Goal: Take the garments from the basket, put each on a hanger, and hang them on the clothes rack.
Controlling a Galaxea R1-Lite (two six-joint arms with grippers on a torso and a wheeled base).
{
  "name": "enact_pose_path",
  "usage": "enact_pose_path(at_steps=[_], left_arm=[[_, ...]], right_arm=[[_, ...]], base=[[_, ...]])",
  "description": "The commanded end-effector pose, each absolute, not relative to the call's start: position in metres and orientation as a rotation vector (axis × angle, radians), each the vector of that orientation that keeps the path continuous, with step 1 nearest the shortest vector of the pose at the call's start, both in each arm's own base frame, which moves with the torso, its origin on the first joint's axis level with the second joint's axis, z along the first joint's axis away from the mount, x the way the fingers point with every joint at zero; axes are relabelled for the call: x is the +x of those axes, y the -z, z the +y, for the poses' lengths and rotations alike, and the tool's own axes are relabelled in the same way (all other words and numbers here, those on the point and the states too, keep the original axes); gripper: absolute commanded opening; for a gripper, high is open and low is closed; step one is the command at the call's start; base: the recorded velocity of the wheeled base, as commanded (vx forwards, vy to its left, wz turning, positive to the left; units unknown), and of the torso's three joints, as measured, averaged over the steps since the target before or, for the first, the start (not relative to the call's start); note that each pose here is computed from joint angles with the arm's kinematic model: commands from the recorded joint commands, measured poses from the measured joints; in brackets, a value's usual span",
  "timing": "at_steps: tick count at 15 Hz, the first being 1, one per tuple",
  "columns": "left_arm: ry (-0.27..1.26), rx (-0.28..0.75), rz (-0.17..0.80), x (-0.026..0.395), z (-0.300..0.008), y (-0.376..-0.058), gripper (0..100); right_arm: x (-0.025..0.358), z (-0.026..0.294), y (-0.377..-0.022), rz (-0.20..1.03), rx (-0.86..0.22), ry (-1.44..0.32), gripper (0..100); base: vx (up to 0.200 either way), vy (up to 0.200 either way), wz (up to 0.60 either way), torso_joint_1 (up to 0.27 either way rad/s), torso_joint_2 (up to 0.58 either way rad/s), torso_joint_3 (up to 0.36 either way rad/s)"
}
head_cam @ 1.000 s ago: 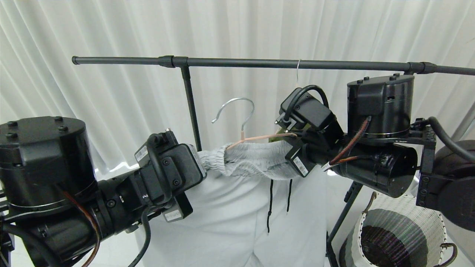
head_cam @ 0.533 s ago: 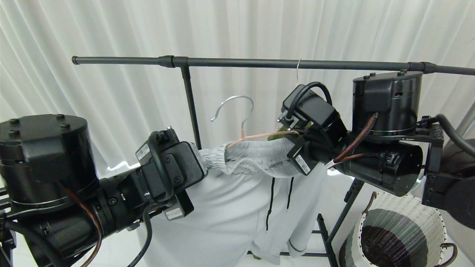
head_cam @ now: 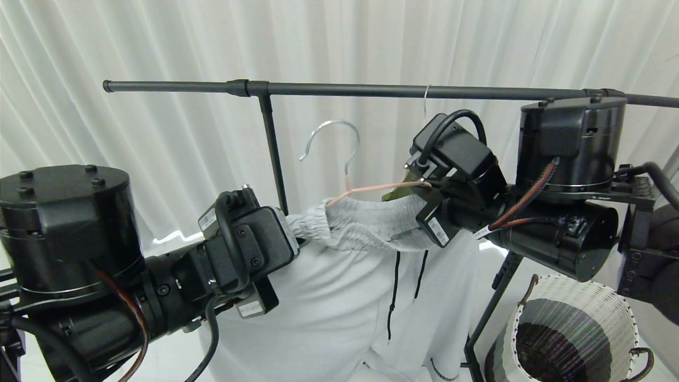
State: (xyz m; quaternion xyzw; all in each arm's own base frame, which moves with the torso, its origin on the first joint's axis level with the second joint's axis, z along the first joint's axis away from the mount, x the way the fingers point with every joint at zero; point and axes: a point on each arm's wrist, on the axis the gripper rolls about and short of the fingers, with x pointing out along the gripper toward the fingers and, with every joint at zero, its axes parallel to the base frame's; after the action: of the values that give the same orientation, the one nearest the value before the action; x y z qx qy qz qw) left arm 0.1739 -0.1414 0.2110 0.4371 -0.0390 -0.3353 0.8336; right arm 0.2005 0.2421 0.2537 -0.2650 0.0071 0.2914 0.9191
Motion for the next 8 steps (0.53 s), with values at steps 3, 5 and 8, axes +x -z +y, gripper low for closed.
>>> enact_pose_path(at_steps=[3, 5, 8], left_arm=[[0.698, 0.924, -0.08, 0.175, -0.138, -0.211, 100], [0.672, 0.923, -0.068, 0.178, -0.133, -0.211, 100], [0.63, 0.844, -0.054, 0.177, -0.123, -0.217, 100]], right_arm=[[0.2, 0.239, -0.259, -0.005, -0.53, -0.563, 0], [0.199, 0.237, -0.262, -0.014, -0.522, -0.558, 0], [0.206, 0.225, -0.267, -0.016, -0.513, -0.516, 0]], base=[[0.0, 0.0, 0.0, 0.0, 0.0, 0.0], [0.0, 0.0, 0.0, 0.0, 0.0, 0.0], [0.0, 0.0, 0.0, 0.0, 0.0, 0.0]])
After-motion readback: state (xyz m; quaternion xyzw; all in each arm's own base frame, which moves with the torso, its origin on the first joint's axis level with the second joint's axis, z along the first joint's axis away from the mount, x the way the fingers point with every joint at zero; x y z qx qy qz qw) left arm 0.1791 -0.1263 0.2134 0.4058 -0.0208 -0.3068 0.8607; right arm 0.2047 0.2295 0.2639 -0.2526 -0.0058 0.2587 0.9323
